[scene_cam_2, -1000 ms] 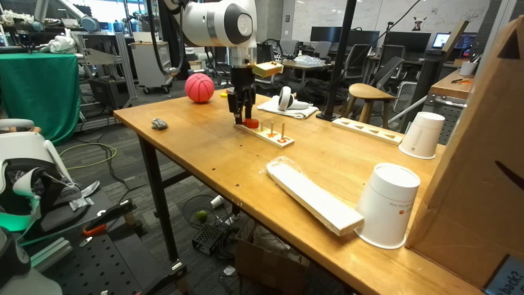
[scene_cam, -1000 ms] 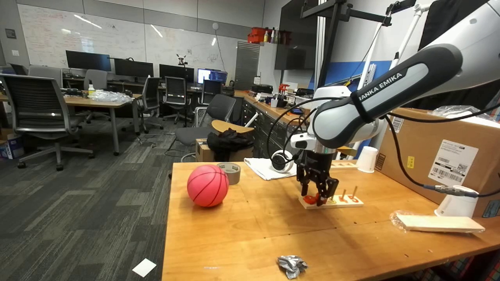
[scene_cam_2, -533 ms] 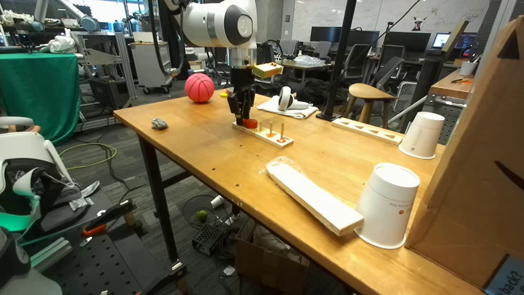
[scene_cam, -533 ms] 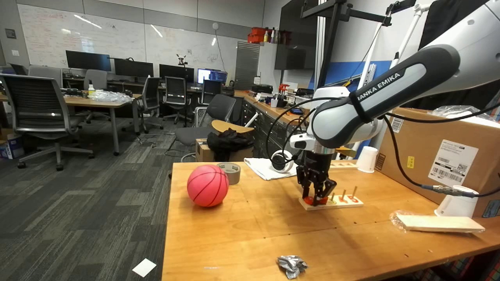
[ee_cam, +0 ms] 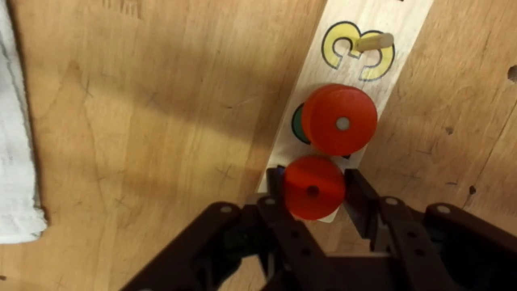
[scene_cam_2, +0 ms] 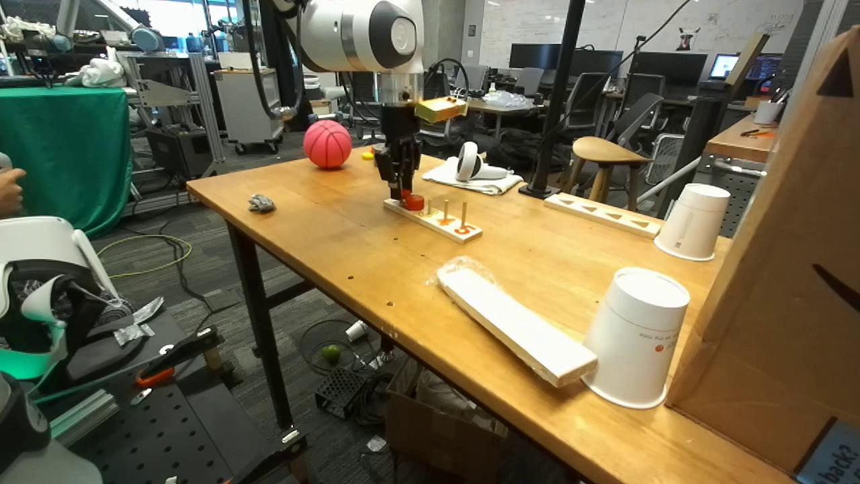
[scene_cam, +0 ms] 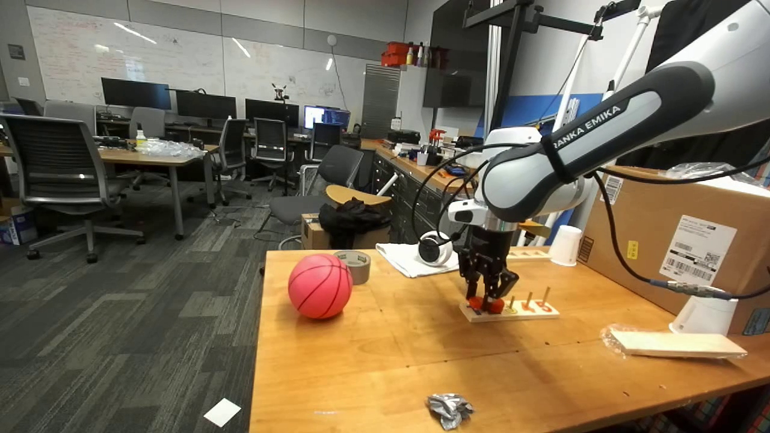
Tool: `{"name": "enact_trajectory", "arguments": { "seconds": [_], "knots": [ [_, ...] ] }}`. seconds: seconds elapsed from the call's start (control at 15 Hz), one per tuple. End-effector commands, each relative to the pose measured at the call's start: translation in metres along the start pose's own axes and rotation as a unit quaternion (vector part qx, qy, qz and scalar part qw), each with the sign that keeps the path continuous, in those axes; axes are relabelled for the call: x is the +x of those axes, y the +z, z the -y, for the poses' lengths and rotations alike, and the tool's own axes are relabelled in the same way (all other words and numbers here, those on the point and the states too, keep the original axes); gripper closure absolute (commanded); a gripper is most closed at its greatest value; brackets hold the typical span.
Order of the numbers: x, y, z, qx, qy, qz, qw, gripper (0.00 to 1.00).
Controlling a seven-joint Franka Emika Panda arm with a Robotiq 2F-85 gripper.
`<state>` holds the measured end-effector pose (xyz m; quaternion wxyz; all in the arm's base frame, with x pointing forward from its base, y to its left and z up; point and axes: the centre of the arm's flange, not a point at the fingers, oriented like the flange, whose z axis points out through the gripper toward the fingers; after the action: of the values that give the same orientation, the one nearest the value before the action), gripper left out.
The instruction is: Put the discs on the first road on the right of the wooden rock
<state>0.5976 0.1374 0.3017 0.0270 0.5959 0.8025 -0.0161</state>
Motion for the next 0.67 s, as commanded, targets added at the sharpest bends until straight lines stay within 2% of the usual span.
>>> {"name": "enact_trajectory", "arguments": {
  "seconds": [0.0,0.33,0.6],
  "knots": [
    [-0.013,-0.042,0.011,-0.027,0.026,0.004,0.9993,0.83],
    [-0.053,-0.081,0.027,-0.054,0.077,0.037,0.9949,0.83],
    [-0.097,-0.090,0.046,-0.057,0.129,0.057,0.9884,0.83]
  ]
}}
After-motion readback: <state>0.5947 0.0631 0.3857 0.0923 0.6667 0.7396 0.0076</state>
